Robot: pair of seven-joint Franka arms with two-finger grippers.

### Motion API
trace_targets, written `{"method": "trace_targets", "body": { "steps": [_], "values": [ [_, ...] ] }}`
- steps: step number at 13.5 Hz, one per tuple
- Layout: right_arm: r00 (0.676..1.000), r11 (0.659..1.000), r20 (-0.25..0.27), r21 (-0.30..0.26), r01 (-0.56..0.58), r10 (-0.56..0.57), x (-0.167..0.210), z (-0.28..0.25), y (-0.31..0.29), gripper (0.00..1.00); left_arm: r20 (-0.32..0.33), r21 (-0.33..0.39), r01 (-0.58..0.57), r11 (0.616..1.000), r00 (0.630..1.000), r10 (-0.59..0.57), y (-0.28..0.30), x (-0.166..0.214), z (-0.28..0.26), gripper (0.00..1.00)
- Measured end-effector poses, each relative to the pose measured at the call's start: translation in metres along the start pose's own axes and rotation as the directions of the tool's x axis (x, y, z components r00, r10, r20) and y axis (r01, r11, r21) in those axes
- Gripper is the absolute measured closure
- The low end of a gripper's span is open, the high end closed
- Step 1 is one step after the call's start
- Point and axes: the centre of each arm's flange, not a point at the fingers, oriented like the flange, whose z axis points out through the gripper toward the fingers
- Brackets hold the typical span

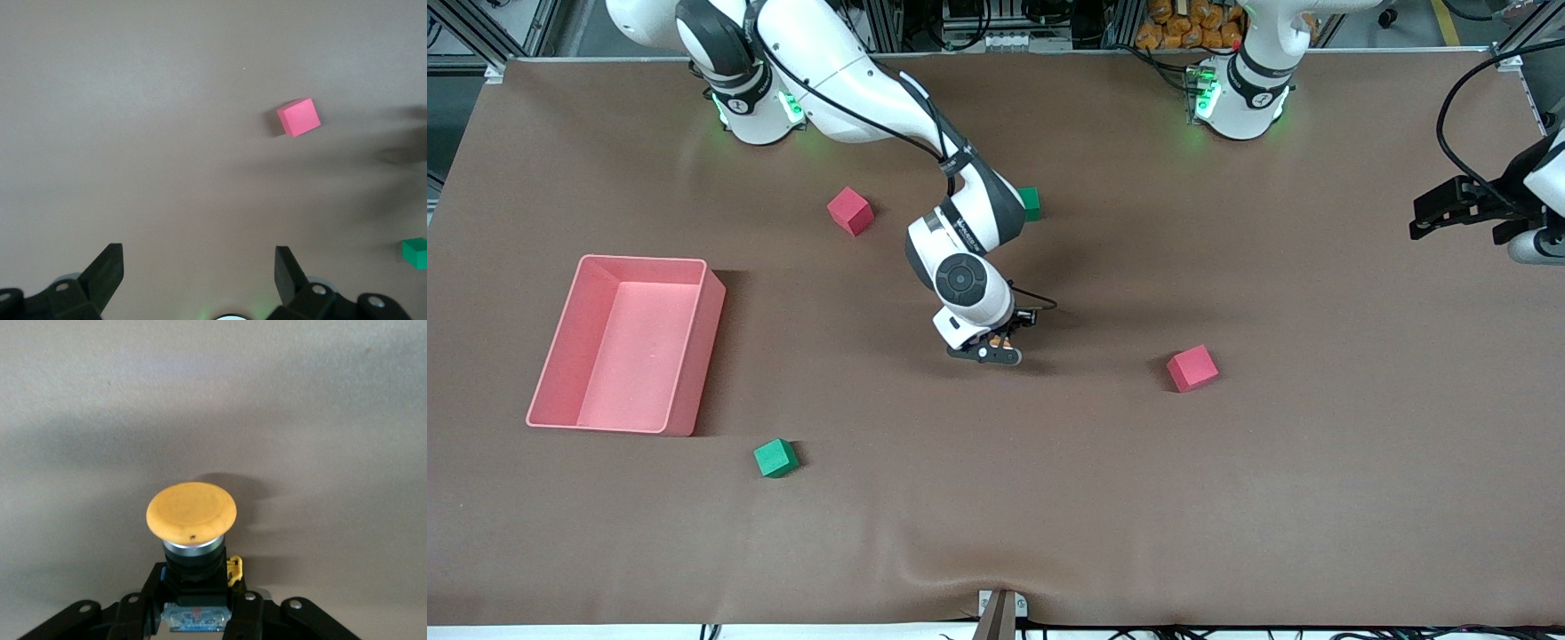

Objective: Place and upright button with both arms
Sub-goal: 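Lower the button and open the right gripper to release it, then retract the right gripper while the left gripper reaches over the button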

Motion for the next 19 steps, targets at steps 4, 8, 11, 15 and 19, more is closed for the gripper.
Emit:
{"method": "trace_targets", "body": {
  "steps": [4,8,11,15,19],
  "values": [
    [1.0,1.0,-0.006,0.002,0.02,-0.02,0.004,0.0,0.002,0.15,0.0,0.0,0.0,1.0,1.0,0.0,0.0,0.0,0.0,0.0],
    [0.999,0.999,-0.027,0.023,0.03,-0.029,0.008,-0.014,-0.005,0.0,0.01,0.0,-0.023,1.0,1.0,0.023,0.013,0.004,0.005,0.0],
    [0.999,0.999,-0.043,0.04,0.027,-0.025,0.016,-0.041,-0.005,0.0,0.033,-0.009,-0.046,0.999,0.998,0.046,0.026,0.012,0.018,0.0],
    [0.999,0.998,-0.008,0.049,0.044,-0.044,0.066,-0.148,0.055,0.0,0.082,-0.054,-0.084,0.995,0.993,0.088,0.063,0.033,0.051,0.0],
    [0.995,1.0,-0.099,0.001,0.028,-0.028,0.104,-0.268,0.17,0.0,0.122,-0.041,-0.096,0.995,0.987,0.1,0.131,0.047,0.076,0.0]
  ]
}}
